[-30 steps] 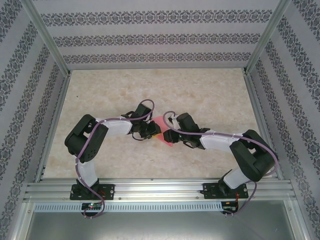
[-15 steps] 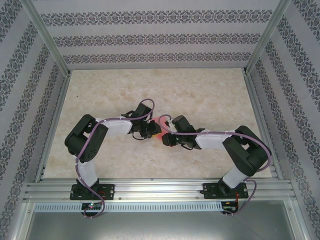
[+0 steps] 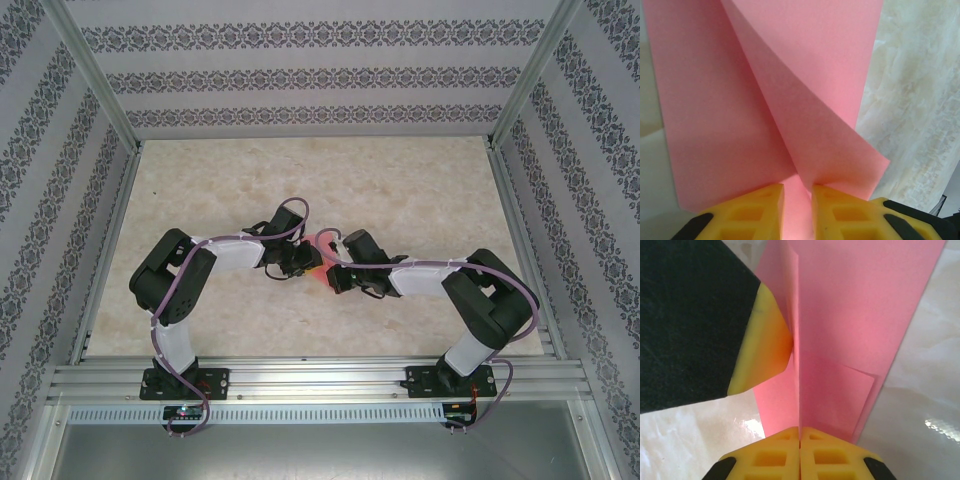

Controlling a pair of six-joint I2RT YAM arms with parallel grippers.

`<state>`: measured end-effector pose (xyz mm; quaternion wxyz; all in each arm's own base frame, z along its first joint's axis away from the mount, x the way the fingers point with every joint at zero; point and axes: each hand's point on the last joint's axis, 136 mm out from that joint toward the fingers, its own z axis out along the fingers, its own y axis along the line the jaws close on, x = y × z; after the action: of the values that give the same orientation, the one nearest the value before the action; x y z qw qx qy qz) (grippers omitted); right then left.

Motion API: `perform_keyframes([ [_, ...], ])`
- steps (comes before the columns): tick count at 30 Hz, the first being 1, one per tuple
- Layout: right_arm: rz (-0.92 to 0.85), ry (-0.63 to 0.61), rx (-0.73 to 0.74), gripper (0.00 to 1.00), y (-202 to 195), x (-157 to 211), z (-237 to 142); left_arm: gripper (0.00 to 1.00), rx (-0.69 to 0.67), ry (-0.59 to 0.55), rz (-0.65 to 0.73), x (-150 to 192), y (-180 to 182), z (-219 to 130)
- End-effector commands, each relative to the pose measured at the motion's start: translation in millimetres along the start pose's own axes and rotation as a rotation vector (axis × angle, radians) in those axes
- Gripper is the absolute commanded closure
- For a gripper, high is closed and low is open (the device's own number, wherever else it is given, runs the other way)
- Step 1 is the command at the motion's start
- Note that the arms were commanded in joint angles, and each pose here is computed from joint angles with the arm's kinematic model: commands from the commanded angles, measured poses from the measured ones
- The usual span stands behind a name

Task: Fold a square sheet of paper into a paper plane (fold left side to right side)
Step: Fourth fold the wing at the center of the table.

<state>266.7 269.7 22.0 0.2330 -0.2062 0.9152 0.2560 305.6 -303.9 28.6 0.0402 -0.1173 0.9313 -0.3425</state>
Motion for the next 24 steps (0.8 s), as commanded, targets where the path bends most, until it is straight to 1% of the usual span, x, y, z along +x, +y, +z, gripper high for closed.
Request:
perform_keyframes([
  [1,0.023,-0.033,-0.046,0.94,4,-7,-3,0.8,0.014,-0.005,0.028,2,-8,-1],
  [5,0.054,-0.05,-0.062,0.94,1,-7,-6,0.86,0.001,-0.011,0.022,3,-4,-2],
  [7,0.063,-0.053,-0.068,0.94,-1,-7,-7,0.86,-0.003,-0.013,0.022,2,-4,-2],
  [10,0.061,-0.051,-0.082,0.94,2,-6,-6,0.84,-0.003,-0.01,0.018,1,-3,1],
  [13,0.059,-0.047,-0.089,0.94,3,-6,-6,0.79,-0.003,-0.008,0.017,1,-4,3],
  [17,0.059,-0.045,-0.097,0.92,4,-5,-6,0.78,-0.009,-0.009,0.014,0,-2,5],
  [19,0.061,-0.045,-0.103,0.9,5,-5,-7,0.78,-0.009,-0.006,0.015,1,-2,6],
  [24,0.081,-0.068,-0.14,0.78,10,-13,-14,0.78,-0.012,-0.003,0.016,1,-1,7],
])
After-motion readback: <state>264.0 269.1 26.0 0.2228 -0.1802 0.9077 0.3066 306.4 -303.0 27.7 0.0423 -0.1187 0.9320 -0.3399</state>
